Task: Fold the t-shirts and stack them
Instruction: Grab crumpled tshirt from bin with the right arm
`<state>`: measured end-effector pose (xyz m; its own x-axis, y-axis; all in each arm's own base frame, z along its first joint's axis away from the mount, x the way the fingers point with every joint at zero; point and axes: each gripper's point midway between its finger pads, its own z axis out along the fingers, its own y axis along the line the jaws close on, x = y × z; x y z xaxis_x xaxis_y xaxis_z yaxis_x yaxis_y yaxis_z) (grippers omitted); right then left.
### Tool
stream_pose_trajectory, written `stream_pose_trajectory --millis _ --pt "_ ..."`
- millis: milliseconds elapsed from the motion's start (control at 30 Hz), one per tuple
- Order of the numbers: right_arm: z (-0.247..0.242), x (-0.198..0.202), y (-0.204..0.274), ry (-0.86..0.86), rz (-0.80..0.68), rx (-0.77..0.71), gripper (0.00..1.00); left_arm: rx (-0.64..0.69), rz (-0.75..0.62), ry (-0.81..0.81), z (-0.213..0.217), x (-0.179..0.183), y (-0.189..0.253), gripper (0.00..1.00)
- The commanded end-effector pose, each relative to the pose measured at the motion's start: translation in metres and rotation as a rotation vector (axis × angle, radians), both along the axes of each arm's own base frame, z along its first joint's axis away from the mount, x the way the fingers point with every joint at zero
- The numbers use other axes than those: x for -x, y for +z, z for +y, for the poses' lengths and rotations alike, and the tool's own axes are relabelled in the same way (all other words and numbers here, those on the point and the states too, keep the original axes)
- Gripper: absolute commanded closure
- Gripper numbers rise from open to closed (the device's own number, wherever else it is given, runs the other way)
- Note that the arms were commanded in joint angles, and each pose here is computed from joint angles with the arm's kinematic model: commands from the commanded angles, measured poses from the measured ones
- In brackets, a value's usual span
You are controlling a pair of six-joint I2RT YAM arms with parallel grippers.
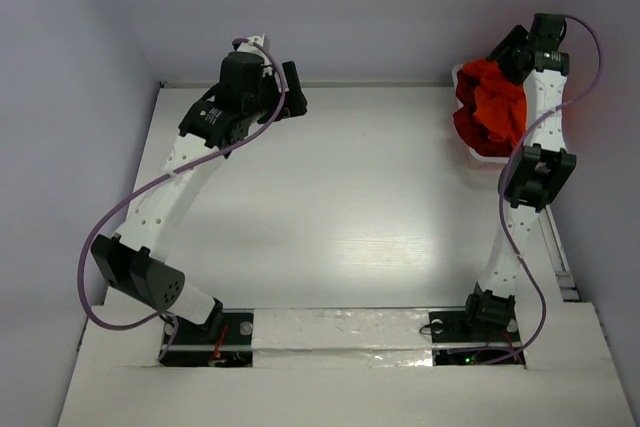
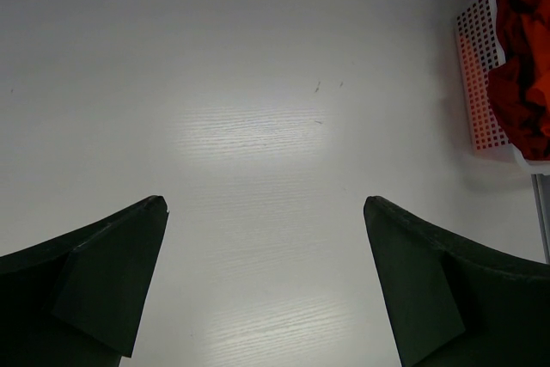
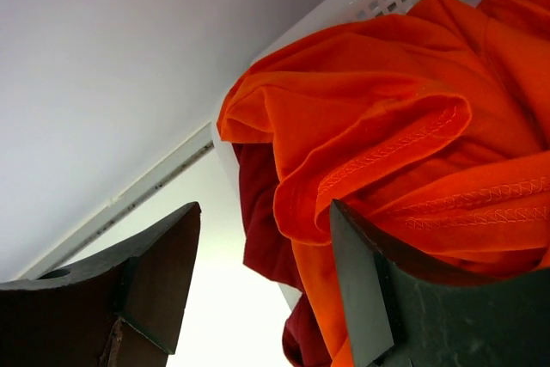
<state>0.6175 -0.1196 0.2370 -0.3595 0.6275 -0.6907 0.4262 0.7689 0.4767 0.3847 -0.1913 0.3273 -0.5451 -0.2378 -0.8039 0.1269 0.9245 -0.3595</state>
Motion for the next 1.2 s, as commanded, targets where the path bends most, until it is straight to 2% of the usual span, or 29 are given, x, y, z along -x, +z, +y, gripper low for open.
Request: stream_pose_trajectory --millis 0,533,933,1133,1167 --pt "-0.008 -0.007 0.048 -0.007 -0.134 0.039 0.33 0.018 -0.029 -0.005 -0.002 0.001 0.010 0.01" --pt "-0.019 -0.007 0.008 -0.046 -0.042 0.066 0.37 -0.011 -0.011 0.005 0.003 0.003 -0.001 0.01" --pt "-0.021 -0.006 -0.012 -0.065 -0.006 0.048 0.35 -0.025 0.004 0.015 0.007 0.006 -0.008 0.01" --pt "-0.018 -0.006 -0.029 -0.059 0.021 0.023 0.40 -0.038 0.004 0.021 0.010 0.007 -0.010 0.01" --pt "-0.018 -0.006 -0.027 -0.061 0.016 0.019 0.45 -0.042 0.004 0.024 0.011 0.007 -0.010 0.01"
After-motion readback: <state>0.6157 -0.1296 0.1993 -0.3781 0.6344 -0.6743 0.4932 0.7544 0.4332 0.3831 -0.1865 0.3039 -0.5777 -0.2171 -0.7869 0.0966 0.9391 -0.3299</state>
